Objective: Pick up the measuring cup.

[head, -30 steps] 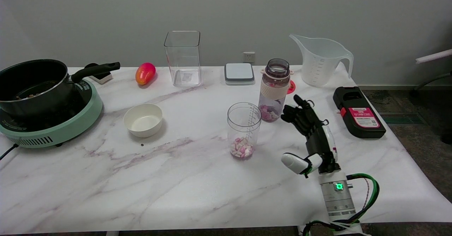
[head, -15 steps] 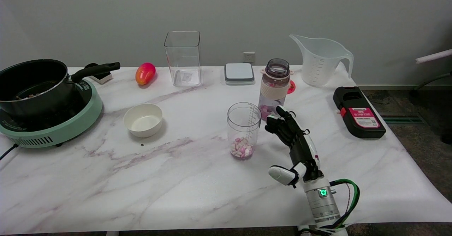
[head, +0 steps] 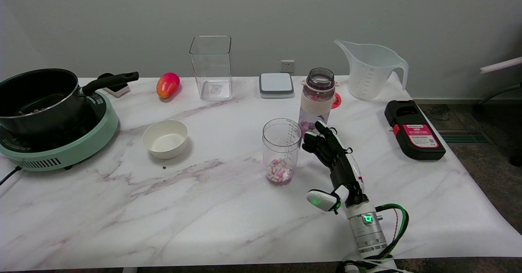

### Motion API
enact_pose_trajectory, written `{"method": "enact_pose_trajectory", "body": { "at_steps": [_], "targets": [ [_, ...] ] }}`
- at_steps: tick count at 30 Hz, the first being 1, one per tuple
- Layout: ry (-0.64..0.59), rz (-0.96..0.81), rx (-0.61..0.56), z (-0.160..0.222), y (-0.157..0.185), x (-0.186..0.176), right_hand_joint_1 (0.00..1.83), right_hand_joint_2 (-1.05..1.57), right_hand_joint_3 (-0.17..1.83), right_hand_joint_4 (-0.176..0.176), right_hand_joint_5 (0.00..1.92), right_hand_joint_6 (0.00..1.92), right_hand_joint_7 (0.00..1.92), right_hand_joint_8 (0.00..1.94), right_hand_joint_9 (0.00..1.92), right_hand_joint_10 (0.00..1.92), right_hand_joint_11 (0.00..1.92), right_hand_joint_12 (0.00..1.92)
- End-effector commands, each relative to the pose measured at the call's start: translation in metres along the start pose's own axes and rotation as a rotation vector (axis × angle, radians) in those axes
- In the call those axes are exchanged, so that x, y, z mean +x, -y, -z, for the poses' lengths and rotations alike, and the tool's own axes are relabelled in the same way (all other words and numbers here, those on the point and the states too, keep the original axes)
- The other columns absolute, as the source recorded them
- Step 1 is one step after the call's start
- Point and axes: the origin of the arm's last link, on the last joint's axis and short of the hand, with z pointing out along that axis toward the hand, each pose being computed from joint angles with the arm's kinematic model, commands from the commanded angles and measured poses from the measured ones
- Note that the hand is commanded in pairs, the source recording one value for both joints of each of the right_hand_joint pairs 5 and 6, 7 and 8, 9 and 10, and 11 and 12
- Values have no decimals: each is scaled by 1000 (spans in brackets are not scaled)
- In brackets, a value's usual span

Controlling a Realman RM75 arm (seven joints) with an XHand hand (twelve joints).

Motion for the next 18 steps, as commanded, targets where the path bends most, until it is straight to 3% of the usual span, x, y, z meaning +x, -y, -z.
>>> {"method": "enact_pose_trajectory", "body": {
  "at_steps": [1,11,18],
  "targets": [
    [21,13,-3,-24,-6,-1,1055,-501,1044,0,205,205,444,444,420,420,455,455],
    [36,-24,14,-41,-4,-2,1076,-577,1115,0,187,187,429,429,410,410,441,441],
    [45,-66,-11,-47,-7,-4,1081,-531,1100,0,346,346,430,430,413,413,443,443]
  ]
}}
